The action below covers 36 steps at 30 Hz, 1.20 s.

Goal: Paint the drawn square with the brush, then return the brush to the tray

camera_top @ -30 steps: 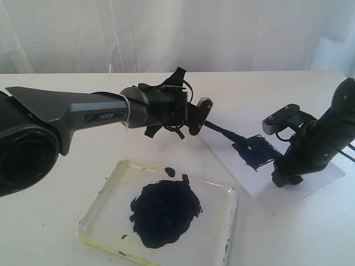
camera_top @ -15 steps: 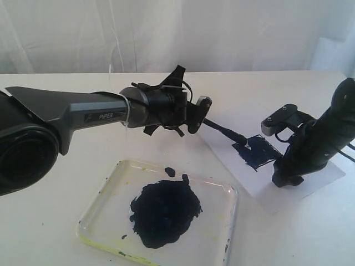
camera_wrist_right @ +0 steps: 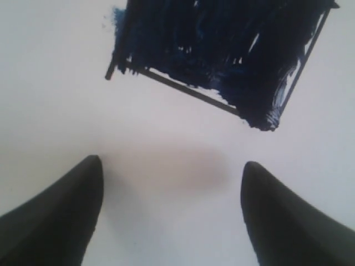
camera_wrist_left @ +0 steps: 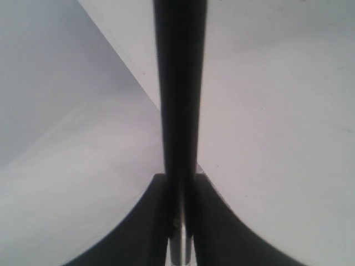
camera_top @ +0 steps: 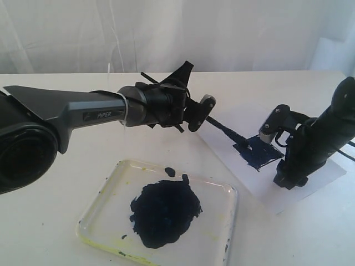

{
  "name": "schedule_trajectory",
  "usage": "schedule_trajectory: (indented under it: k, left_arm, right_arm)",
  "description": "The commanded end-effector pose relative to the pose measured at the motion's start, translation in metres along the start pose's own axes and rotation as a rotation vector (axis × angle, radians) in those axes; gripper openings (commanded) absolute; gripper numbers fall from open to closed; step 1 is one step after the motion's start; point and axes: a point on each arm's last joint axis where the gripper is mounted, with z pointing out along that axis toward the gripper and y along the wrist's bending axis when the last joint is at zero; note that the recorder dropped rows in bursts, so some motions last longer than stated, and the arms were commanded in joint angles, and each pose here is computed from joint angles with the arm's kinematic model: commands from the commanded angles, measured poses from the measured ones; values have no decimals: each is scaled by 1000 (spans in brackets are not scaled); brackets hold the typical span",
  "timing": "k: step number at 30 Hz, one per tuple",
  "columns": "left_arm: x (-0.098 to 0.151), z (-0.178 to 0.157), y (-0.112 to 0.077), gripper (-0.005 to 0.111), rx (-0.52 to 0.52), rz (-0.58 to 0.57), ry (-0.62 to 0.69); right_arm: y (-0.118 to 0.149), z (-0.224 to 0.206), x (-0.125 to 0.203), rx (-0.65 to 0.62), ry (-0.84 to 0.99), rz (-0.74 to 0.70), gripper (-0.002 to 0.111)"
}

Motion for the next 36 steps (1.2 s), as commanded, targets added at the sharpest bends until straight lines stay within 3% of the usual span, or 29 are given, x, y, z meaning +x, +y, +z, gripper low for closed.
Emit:
schedule_trajectory:
  k: [1,16,27,36]
  left_arm:
    - [5,-2,3,0,5,-18,42]
    - [7,-2,2,0,9,-67,65]
    - [3,-2,5,0,-17,-69,14]
    - [4,-1,3,0,-10,-66,26]
  right_arm:
    - [1,7,5,-3,28,-44,66]
    - [14,6,-1,-148,-21,144,66]
    - [14,6,-1,-149,-26,33,66]
    - [14,6,-1,-149,-26,28,66]
